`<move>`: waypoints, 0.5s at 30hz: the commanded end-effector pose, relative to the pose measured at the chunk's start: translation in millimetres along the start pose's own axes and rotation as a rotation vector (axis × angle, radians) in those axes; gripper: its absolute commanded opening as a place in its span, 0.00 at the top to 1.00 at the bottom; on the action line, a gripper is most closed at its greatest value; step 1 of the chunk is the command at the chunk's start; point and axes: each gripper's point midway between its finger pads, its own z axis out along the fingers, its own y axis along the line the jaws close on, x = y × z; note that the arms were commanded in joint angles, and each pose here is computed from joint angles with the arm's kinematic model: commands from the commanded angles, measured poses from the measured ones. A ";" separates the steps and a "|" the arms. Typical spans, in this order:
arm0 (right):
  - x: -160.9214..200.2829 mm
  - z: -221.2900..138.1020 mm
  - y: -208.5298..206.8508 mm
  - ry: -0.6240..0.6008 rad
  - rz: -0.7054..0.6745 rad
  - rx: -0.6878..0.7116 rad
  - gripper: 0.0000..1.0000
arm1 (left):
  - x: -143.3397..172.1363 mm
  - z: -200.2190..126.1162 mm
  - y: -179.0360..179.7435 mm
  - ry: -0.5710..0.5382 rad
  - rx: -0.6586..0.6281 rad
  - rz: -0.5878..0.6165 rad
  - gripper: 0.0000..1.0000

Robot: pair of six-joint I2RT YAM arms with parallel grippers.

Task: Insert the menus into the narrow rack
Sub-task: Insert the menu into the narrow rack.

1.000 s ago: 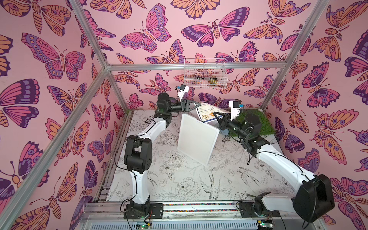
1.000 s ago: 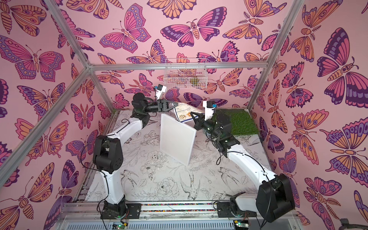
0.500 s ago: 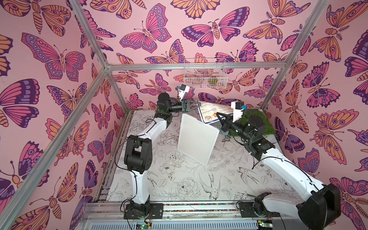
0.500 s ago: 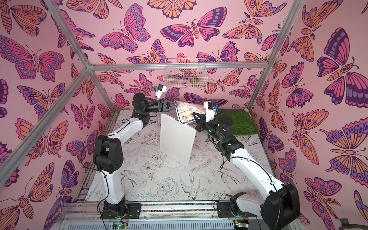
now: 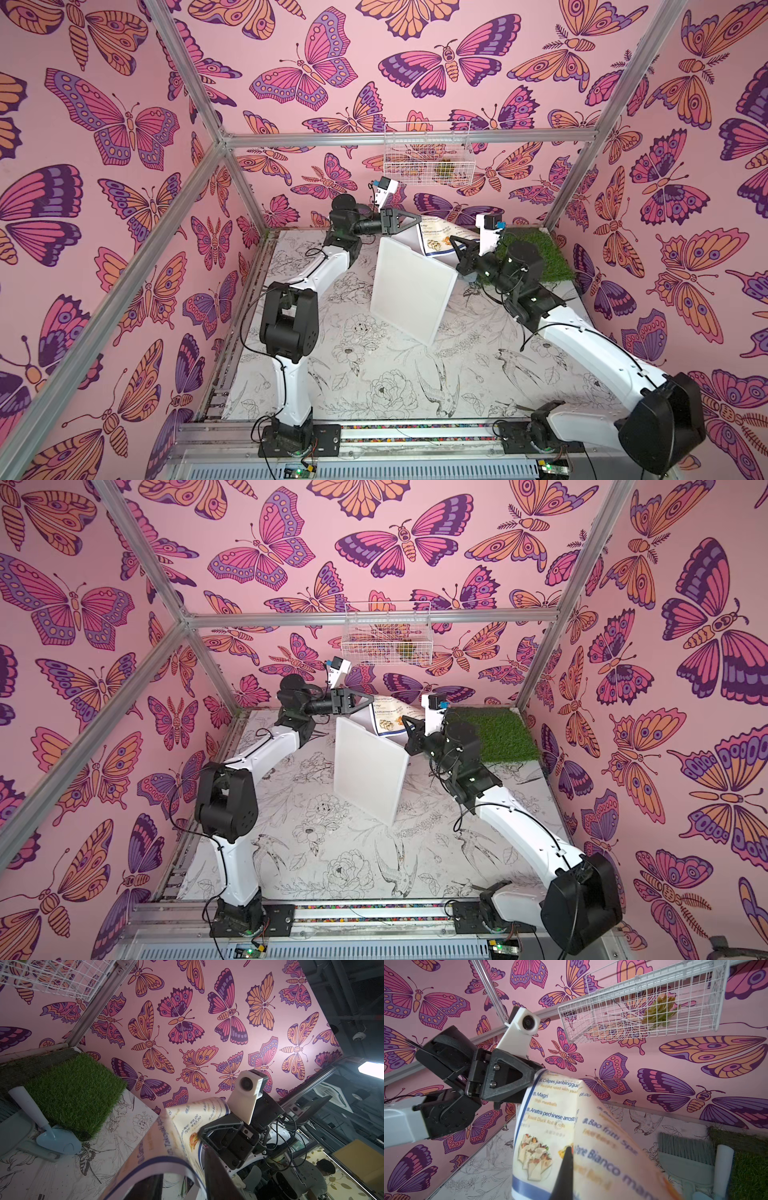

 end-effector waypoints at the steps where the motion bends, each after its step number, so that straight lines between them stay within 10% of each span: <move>1: -9.8 0.9 4.1 -0.021 -0.026 0.001 1.00 | 0.4 1.9 -8.0 0.005 0.020 0.038 0.65; 15: -9.1 -9.3 -1.7 -0.006 -0.070 0.047 1.00 | -0.2 3.0 -21.2 0.008 0.061 0.037 0.66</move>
